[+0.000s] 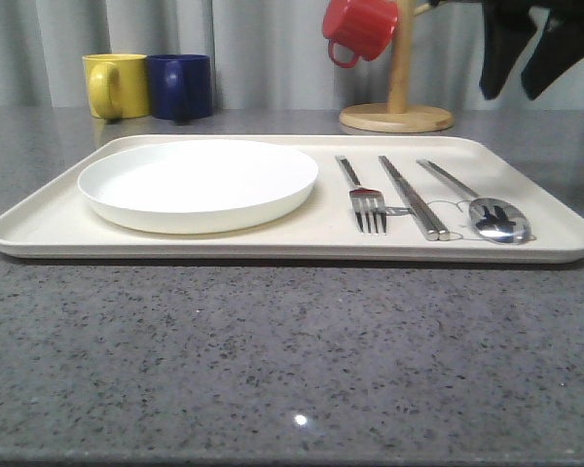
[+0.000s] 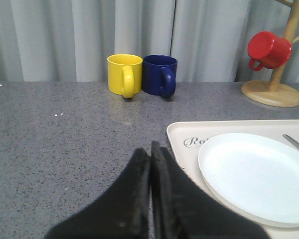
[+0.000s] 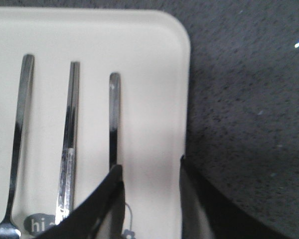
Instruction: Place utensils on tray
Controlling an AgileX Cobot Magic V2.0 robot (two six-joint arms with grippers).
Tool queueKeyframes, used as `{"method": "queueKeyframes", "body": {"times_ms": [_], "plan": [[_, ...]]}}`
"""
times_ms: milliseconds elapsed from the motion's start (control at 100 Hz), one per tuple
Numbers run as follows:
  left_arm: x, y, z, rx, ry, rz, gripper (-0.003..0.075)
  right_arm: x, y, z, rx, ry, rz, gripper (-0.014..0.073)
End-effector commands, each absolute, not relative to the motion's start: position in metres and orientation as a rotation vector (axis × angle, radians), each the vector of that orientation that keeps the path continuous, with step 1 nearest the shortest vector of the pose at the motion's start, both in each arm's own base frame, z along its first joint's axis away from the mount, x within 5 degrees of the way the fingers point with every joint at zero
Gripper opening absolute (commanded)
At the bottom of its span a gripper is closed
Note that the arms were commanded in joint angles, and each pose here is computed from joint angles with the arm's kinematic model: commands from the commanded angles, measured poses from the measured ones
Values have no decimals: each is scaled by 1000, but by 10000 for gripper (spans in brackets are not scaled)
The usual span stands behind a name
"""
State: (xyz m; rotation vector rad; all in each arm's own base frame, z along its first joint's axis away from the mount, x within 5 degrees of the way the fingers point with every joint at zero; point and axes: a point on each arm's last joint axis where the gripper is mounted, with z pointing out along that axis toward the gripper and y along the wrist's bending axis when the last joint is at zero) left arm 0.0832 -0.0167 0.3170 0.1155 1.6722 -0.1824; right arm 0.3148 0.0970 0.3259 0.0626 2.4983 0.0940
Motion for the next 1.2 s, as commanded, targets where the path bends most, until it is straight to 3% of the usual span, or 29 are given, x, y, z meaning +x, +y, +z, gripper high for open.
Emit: {"method": "queueKeyframes", "body": {"times_ms": [0, 300, 620, 760, 980, 1190], "plan": [[83, -14, 332, 81, 1580, -170, -18, 299, 77, 361, 75, 2349, 81, 288], [83, -14, 332, 81, 1580, -170, -18, 229, 30, 363, 138, 2228, 45, 288], [83, -14, 332, 81, 1580, -170, -18, 136, 13, 354, 110, 1989, 109, 283], [83, -14, 332, 81, 1580, -170, -18, 103, 6, 349, 82, 1868, 106, 194], [83, -14, 332, 81, 1580, -170, -18, 78, -1, 346, 56, 1754, 72, -74], [83, -14, 332, 81, 1580, -170, -18, 77, -1, 347, 53, 1750, 67, -68]]}}
